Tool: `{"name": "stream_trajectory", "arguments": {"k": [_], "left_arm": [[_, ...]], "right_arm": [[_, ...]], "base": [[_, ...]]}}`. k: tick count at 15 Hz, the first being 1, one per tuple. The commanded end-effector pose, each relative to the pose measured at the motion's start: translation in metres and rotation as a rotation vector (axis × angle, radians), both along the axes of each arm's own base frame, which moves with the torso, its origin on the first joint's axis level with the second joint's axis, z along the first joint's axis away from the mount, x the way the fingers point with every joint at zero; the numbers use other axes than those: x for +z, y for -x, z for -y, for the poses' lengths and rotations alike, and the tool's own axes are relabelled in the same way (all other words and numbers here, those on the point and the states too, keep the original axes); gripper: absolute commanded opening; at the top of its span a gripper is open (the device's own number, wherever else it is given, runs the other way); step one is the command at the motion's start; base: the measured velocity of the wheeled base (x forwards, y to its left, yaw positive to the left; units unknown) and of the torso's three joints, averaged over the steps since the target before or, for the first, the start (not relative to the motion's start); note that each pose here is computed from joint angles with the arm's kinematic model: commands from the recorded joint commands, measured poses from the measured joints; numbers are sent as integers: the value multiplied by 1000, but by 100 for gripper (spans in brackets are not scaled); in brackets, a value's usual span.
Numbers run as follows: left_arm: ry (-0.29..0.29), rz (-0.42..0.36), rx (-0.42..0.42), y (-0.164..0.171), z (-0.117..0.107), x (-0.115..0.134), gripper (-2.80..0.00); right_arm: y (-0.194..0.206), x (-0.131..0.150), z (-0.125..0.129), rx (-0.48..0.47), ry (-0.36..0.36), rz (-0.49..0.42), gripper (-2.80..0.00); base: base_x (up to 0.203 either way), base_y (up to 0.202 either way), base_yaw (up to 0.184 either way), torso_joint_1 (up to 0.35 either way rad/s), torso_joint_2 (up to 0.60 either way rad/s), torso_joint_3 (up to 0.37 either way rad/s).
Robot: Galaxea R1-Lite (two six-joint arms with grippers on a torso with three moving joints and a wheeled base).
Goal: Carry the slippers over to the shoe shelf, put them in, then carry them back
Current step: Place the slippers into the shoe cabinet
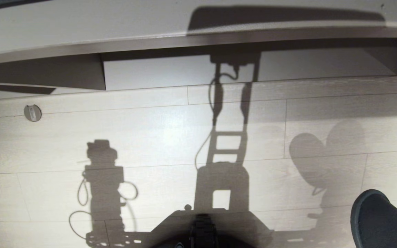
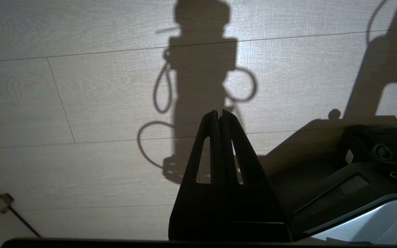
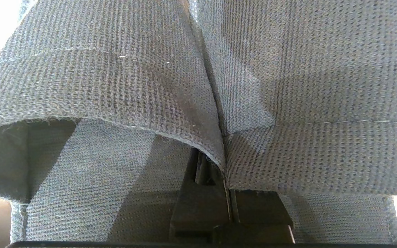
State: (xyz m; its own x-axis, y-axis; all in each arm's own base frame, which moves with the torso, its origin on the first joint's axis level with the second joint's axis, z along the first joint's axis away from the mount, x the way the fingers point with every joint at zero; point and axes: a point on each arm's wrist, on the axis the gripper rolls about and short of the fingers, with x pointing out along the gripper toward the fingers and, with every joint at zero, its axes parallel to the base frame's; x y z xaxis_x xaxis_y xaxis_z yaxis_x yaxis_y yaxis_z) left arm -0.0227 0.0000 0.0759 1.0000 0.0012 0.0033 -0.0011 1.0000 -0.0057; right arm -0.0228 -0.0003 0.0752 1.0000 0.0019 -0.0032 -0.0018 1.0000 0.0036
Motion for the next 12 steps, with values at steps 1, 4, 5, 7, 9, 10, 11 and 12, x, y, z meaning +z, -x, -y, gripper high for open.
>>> {"name": "stream_trajectory", "arguments": {"k": [1, 4, 5, 7, 9, 10, 11, 12], "left_arm": [[0, 1, 0, 0, 0, 0, -280], [0, 0, 0, 0, 0, 0, -280], [0, 0, 0, 0, 0, 0, -280], [0, 0, 0, 0, 0, 0, -280], [0, 1, 0, 0, 0, 0, -280], [0, 1, 0, 0, 0, 0, -280], [0, 1, 0, 0, 0, 0, -280], [0, 0, 0, 0, 0, 0, -280]], "right_arm": [[0, 0, 0, 0, -1, -1, -280], [0, 0, 0, 0, -1, -1, -280], [0, 0, 0, 0, -1, -1, -280], [0, 0, 0, 0, 1, -1, -280], [0, 0, 0, 1, -1, -1, -280], [0, 0, 0, 0, -1, -1, -280], [0, 0, 0, 0, -1, -3, -280], [0, 0, 0, 0, 0, -1, -280]], "base": [[0, 0, 0, 0, 0, 0], [0, 0, 0, 0, 0, 0], [0, 0, 0, 0, 0, 0], [0, 0, 0, 0, 0, 0], [0, 0, 0, 0, 0, 0], [0, 0, 0, 0, 0, 0], [0, 0, 0, 0, 0, 0], [0, 0, 0, 0, 0, 0]]}}
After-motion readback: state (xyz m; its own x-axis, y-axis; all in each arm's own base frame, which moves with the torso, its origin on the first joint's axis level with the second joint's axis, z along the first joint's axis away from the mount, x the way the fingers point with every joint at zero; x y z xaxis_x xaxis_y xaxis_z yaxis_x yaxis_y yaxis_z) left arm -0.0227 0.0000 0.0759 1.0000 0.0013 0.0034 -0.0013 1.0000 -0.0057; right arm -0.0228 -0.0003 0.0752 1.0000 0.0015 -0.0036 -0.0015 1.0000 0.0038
